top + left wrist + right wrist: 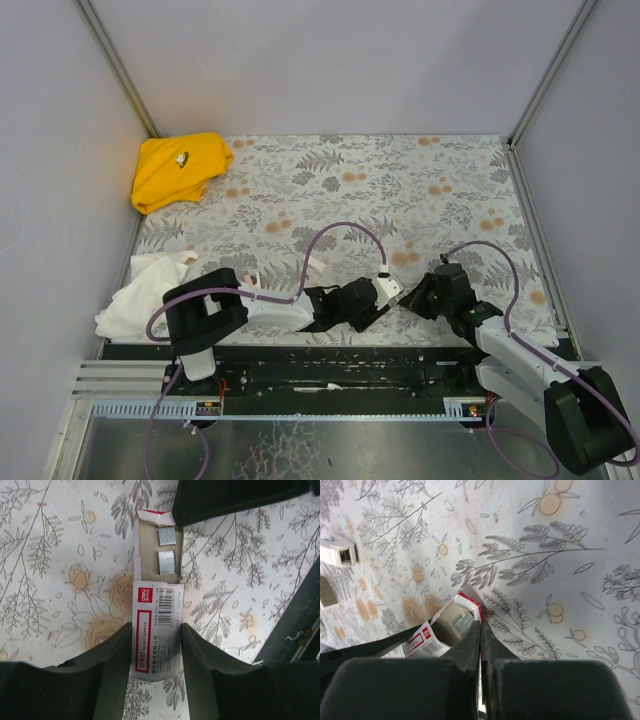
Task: Load the staples into the stapler
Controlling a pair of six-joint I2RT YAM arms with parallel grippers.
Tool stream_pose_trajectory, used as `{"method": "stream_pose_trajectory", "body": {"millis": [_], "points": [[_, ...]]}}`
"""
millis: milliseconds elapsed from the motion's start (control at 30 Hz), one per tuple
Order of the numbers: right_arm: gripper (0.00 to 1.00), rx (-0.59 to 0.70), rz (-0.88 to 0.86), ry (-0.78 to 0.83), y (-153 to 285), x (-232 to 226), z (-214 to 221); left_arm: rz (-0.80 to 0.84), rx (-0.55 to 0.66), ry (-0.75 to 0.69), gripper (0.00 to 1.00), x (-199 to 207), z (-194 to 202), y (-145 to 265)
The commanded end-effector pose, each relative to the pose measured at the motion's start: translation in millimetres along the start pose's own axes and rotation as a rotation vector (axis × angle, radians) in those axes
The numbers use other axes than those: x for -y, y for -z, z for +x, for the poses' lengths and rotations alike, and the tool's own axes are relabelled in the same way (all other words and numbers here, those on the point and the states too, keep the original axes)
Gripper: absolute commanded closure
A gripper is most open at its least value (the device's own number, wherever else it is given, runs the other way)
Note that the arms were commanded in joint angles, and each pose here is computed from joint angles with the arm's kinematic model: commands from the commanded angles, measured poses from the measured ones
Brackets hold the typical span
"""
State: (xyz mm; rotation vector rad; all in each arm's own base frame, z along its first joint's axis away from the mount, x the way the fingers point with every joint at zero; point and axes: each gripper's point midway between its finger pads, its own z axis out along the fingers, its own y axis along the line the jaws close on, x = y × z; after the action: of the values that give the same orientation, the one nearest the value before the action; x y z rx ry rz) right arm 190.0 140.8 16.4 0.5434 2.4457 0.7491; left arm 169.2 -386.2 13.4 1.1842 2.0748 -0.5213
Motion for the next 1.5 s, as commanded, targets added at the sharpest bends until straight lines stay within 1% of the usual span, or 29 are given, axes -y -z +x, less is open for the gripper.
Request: {"method": "stream_pose_trajectory", "body": {"millis": [0, 300, 367, 433, 500, 600, 633, 667, 733, 833, 867, 900, 1000, 1067, 1133, 1233, 1300, 1400, 1467], "points": [[1.00, 0.061, 0.038, 0.025, -1, -3, -26, -0.043, -0.094, -0.001, 0.58, -10, 24, -12], [1.00, 0.095, 0.124, 0.016, 2, 12, -49, -0.054, -0.082, 0.047, 0.55, -25, 23, -8], [1.00, 0.099, 0.137, 0.007, 4, 16, -51, -0.050, -0.072, 0.062, 0.48, -26, 21, -5], [1.00, 0.102, 0.144, -0.002, 4, 19, -53, -0.038, -0.055, 0.073, 0.38, -24, 16, -2], [1.00, 0.107, 0.148, -0.007, 5, 20, -55, -0.033, -0.030, 0.091, 0.30, -24, 6, 4], [0.99, 0.116, 0.161, -0.018, 7, 23, -60, -0.040, 0.029, 0.137, 0.26, -29, -13, 21], [0.95, 0.119, 0.163, -0.020, 7, 23, -61, -0.045, 0.052, 0.158, 0.25, -33, -20, 28], [0.87, 0.119, 0.165, -0.023, 8, 24, -62, -0.052, 0.073, 0.184, 0.24, -37, -26, 36], [0.66, 0.119, 0.167, -0.017, 10, 21, -64, -0.095, 0.111, 0.258, 0.18, -53, -36, 54], [0.32, 0.155, 0.162, 0.013, 20, 14, -76, -0.209, 0.154, 0.435, 0.11, -90, -36, 86], [0.27, 0.167, 0.163, 0.031, 25, 11, -80, -0.251, 0.178, 0.510, 0.08, -105, -36, 102], [0.22, 0.186, 0.157, 0.053, 29, 6, -87, -0.303, 0.169, 0.596, 0.07, -122, -25, 109], [0.15, 0.220, 0.156, 0.131, 45, -8, -104, -0.430, 0.187, 0.843, 0.02, -164, 3, 143], [0.13, 0.222, 0.158, 0.180, 52, -16, -112, -0.525, 0.175, 0.976, 0.03, -187, 30, 158], [0.13, 0.208, 0.161, 0.215, 57, -21, -116, -0.597, 0.147, 1.073, 0.12, -204, 54, 171], [0.12, 0.178, 0.145, 0.245, 58, -28, -116, -0.678, 0.123, 1.160, 0.25, -220, 78, 182], [0.12, 0.157, 0.116, 0.251, 55, -33, -114, -0.738, 0.085, 1.202, 0.29, -228, 95, 186], [0.11, 0.123, 0.068, 0.242, 49, -40, -108, -0.807, 0.030, 1.248, 0.31, -233, 114, 190], [0.11, 0.097, 0.038, 0.237, 45, -44, -103, -0.837, 0.009, 1.256, 0.30, -234, 121, 191]]}}
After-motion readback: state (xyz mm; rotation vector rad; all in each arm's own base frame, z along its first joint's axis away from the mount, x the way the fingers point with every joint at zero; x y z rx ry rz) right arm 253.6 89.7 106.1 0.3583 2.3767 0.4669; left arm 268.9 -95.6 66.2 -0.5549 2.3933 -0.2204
